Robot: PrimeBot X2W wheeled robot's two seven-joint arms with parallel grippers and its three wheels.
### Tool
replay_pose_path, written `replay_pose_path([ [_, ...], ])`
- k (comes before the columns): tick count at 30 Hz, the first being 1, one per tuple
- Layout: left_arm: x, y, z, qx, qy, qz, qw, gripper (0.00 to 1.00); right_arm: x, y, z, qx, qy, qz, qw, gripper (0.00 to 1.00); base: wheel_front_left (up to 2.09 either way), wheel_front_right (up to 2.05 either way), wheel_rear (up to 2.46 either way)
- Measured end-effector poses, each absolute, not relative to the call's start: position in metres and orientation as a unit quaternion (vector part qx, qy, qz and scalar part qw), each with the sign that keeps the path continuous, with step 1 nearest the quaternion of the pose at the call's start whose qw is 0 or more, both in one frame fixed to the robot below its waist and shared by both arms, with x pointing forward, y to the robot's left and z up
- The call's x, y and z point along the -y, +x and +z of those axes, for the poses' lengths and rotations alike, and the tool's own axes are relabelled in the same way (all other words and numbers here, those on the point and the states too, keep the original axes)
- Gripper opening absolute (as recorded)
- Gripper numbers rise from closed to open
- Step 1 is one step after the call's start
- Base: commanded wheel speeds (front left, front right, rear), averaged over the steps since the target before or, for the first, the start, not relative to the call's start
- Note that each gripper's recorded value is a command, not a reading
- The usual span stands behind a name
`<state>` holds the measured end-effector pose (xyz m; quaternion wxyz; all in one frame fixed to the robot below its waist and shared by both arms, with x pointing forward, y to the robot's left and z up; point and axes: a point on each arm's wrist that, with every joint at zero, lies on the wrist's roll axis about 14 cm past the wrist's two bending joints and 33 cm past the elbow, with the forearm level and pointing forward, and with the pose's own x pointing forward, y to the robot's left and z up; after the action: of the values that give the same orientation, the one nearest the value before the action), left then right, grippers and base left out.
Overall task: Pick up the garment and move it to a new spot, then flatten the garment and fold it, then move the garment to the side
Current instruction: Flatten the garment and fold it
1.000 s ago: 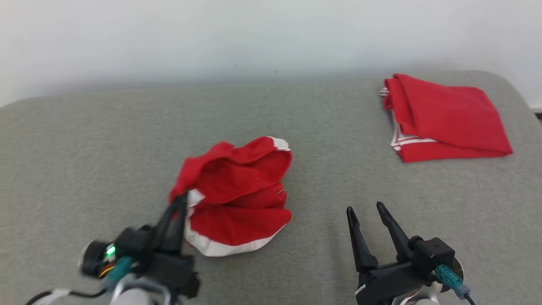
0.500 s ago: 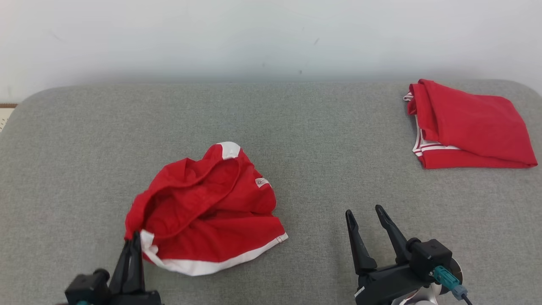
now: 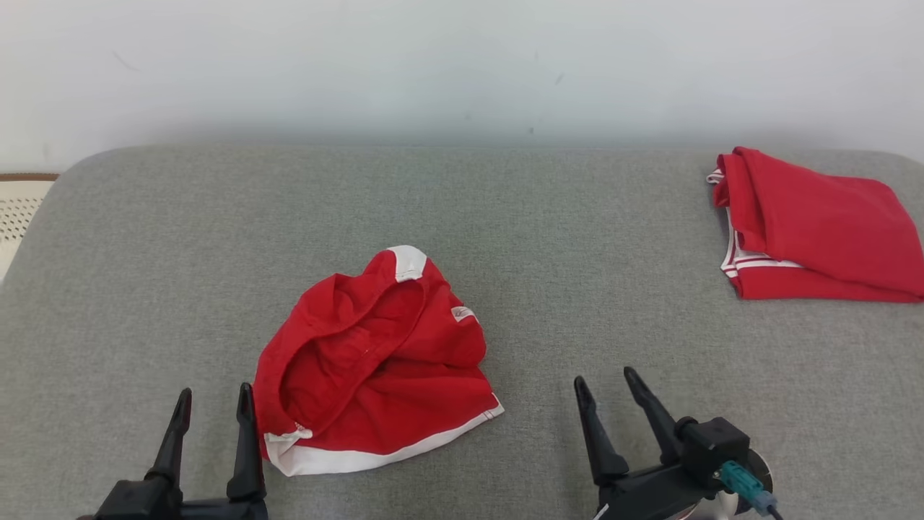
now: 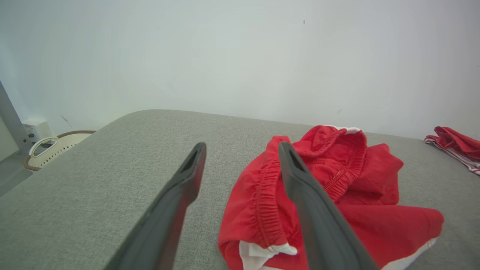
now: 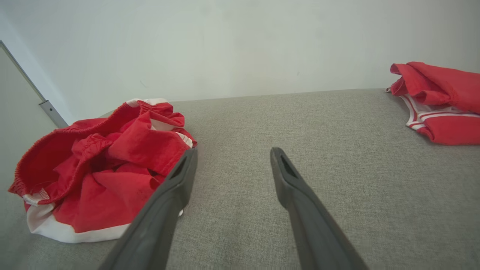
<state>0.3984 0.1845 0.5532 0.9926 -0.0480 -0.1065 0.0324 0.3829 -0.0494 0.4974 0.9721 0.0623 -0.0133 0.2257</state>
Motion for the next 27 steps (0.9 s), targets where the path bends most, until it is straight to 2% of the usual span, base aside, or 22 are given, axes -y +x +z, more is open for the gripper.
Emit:
replay_pose_path([
  [6, -0.192, 0.383, 0.570, 0.136, -0.023, 0.051, 0.989, 1.00, 0.033, 0.374, 0.489, -0.009, 0.064, 0.254, 0.965, 1.00, 0.00, 0.00, 0.00],
  [13, -0.217, 0.368, 0.569, 0.134, -0.016, 0.095, 0.986, 1.00, 0.001, 0.358, 0.464, -0.069, 0.034, 0.323, 0.943, 1.00, 0.00, 0.00, 0.00],
  [27, -0.242, 0.344, 0.562, 0.124, -0.015, 0.134, 0.983, 1.00, -0.022, 0.372, 0.428, -0.132, -0.065, 0.395, 0.907, 1.00, 0.00, 0.00, 0.00],
])
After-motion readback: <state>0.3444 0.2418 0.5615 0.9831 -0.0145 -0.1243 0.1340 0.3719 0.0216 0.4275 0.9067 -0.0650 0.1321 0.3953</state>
